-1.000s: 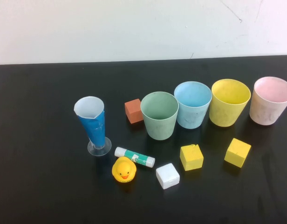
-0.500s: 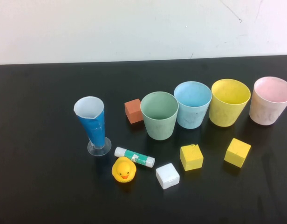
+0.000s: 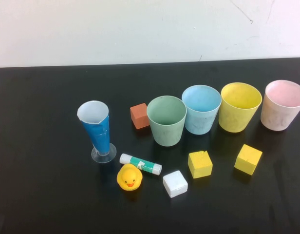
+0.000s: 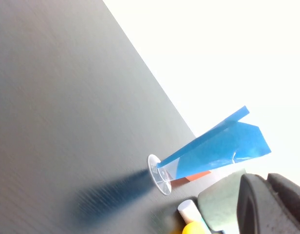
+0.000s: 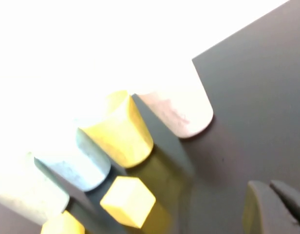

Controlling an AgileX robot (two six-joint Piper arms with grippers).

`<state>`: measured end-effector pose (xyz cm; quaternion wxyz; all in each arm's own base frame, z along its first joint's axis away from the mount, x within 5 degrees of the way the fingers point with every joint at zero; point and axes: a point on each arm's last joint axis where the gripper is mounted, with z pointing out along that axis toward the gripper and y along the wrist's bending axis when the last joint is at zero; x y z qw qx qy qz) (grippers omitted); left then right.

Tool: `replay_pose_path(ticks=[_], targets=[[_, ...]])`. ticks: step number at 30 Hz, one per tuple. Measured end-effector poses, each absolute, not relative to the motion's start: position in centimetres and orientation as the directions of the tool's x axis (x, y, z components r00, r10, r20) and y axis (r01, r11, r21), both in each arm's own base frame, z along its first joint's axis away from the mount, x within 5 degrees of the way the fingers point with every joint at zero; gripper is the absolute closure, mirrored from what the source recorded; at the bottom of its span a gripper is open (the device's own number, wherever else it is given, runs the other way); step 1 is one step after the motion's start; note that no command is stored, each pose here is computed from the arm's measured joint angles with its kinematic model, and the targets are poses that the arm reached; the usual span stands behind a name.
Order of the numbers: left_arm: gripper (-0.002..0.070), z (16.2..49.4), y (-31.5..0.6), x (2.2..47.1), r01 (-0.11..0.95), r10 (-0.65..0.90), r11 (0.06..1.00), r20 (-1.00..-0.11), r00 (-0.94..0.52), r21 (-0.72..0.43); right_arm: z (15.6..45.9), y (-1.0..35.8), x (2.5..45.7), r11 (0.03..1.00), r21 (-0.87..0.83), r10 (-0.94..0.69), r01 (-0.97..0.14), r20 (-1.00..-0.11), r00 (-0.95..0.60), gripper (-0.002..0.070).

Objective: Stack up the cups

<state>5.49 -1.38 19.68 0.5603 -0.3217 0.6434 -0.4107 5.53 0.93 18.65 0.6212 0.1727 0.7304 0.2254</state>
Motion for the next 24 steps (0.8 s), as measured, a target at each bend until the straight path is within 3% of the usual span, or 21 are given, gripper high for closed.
replay_pose_path(ticks=[6,10,13,16,20,24], targets=[[0.0677,19.7,-1.4,5.5,0.051,-0.863,0.477,-0.478,-0.164,-0.877,18.8,0.9,5.5,0.843,0.537,0.527,-0.032,-0.836,-0.155,0.0679],[0.0676,20.3,-1.9,5.2,0.094,-0.751,0.621,-0.626,-0.212,-0.778,18.7,0.9,5.5,0.867,0.497,0.486,-0.038,-0.859,-0.161,0.0679],[0.0677,23.2,-2.5,4.5,0.181,-0.586,0.754,-0.771,-0.249,-0.631,18.4,1.0,5.5,0.872,0.489,0.473,-0.034,-0.858,-0.201,0.0679],[0.0677,26.9,-3.0,4.5,0.221,-0.416,0.841,-0.851,-0.32,-0.494,18.1,1.2,5.4,0.876,0.481,0.462,-0.032,-0.856,-0.232,0.0679],[0.0676,31.0,-3.5,5.6,0.297,-0.157,0.903,-0.883,-0.443,-0.31,18.0,1.2,5.4,0.877,0.48,0.459,-0.031,-0.854,-0.245,0.0679],[0.0677,35.4,-4.2,7.7,0.431,0.07,0.887,-0.876,-0.477,-0.164,18.0,1.2,5.4,0.878,0.478,0.456,-0.031,-0.855,-0.247,0.0679]])
